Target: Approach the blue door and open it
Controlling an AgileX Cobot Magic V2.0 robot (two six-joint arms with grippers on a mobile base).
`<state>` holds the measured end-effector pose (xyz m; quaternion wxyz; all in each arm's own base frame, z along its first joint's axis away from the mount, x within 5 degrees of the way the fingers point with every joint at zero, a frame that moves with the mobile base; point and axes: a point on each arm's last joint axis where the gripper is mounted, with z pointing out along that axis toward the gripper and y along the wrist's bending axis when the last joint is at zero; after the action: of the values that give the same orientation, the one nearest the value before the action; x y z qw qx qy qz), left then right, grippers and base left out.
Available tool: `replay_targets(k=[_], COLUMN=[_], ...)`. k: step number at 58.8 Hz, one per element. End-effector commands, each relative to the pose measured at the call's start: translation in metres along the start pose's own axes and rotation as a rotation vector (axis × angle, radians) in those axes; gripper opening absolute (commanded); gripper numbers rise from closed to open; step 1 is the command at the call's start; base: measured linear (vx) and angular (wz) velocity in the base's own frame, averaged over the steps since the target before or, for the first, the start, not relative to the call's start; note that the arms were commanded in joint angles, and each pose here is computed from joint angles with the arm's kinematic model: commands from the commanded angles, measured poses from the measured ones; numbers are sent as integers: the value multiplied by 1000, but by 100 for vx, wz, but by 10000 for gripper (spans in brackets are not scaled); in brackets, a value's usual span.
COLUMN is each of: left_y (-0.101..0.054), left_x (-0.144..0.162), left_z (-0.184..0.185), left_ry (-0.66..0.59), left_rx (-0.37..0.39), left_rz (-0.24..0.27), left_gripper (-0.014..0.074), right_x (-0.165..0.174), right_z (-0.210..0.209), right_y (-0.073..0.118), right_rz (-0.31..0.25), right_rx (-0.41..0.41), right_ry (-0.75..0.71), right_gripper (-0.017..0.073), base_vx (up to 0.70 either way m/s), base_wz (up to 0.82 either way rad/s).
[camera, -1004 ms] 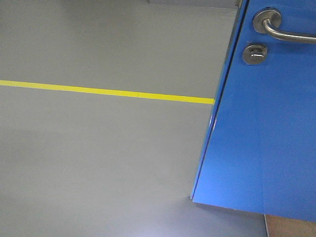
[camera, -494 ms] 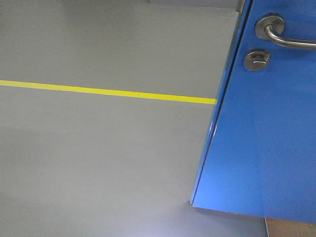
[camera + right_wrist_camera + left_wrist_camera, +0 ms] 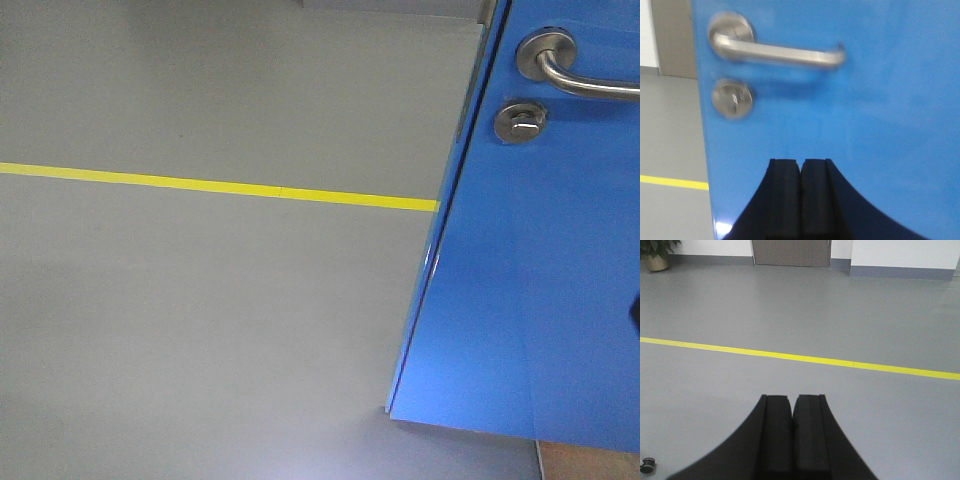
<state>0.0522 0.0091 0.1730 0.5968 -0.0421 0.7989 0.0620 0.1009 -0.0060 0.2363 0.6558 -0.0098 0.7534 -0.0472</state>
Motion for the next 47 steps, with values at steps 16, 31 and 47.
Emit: replay_targets(k=[16,31,47], left_y=[0,0,0], left_x=[-16,-16,-16], left_z=[-5,-5,-5], left_ry=[-118,-121,-121], left_rx=[2,2,2], left_rz=[-10,-10,-10], left_gripper=[73,73,73], right_x=[44,46,45], right_z=[-37,-38,-38], right_y=[2,3,3], right_rz=[34,53,101], right_rx=[30,29,22], right_ry=[-140,-127,-128], right_gripper=[8,8,8], base_vx=[0,0,0], base_wz=[0,0,0])
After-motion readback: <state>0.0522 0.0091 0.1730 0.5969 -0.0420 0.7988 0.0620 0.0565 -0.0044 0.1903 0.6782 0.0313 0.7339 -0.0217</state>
